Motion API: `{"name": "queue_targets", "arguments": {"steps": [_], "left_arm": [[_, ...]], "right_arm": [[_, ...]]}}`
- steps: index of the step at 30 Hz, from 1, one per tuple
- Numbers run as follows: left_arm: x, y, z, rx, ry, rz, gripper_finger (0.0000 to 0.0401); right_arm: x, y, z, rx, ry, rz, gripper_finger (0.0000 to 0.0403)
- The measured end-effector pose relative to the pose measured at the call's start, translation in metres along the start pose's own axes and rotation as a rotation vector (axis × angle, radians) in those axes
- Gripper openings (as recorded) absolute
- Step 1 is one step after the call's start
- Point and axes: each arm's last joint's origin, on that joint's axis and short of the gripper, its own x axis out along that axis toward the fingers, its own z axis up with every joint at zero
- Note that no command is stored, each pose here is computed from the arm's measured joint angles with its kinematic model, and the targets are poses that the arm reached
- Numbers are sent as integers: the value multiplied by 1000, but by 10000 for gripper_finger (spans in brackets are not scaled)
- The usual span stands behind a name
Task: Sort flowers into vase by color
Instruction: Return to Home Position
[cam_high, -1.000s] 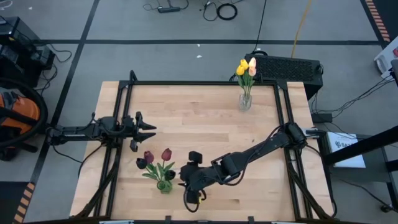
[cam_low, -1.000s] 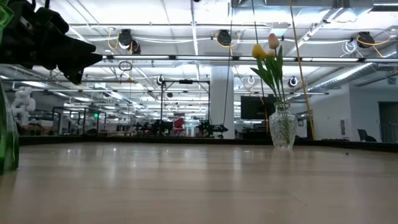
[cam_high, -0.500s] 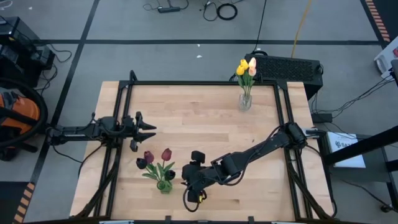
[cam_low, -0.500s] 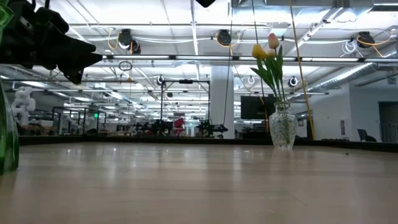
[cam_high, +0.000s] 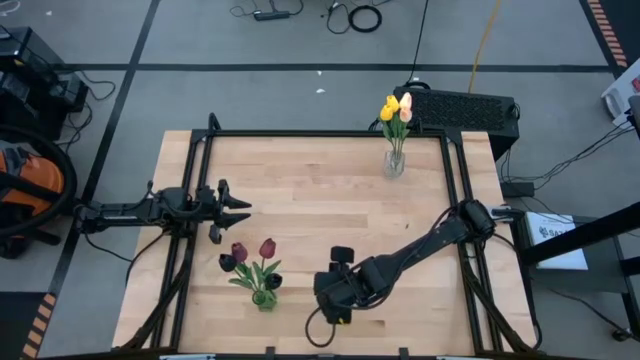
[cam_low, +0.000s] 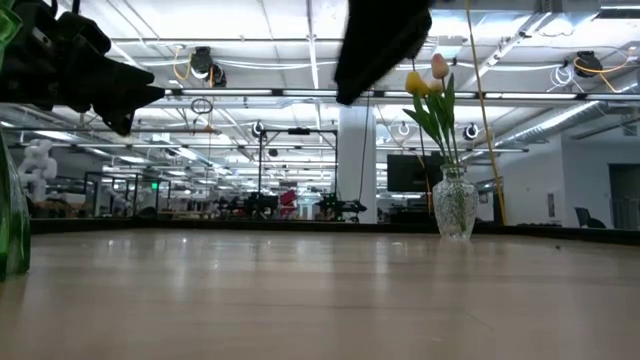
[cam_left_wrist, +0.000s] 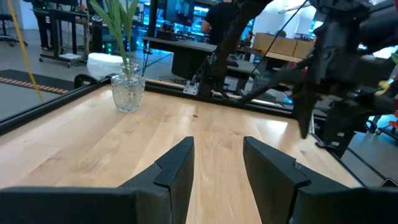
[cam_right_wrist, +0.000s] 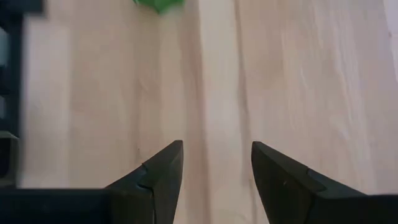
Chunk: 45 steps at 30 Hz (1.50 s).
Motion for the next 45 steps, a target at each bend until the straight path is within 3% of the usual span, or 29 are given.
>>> {"name": "queue_targets", "arguments": {"steps": [5, 9, 15, 27, 36, 40, 45], "left_arm": [[0, 0, 0, 0, 0, 0, 146], [0, 0, 0, 0, 1, 0, 146], [0, 0, 0, 0, 0, 0, 146], [0, 0, 0, 0, 0, 0, 146], [0, 0, 0, 0, 0, 0, 146], [0, 0, 0, 0, 0, 0, 146], [0, 0, 0, 0, 0, 0, 146]], "right_arm": [[14, -9, -13, -41, 31, -19, 183], [13, -35, -18, -71, -99, 17, 183], [-1, -90, -71, -75, -129, -4, 183], [-25, -180, -175, 67, -538, -3, 183], [-31, -196, -224, 185, -877, 111, 183], [-31, -200, -242, 203, -958, 123, 183], [-40, -202, -244, 190, -1007, 111, 183]]}}
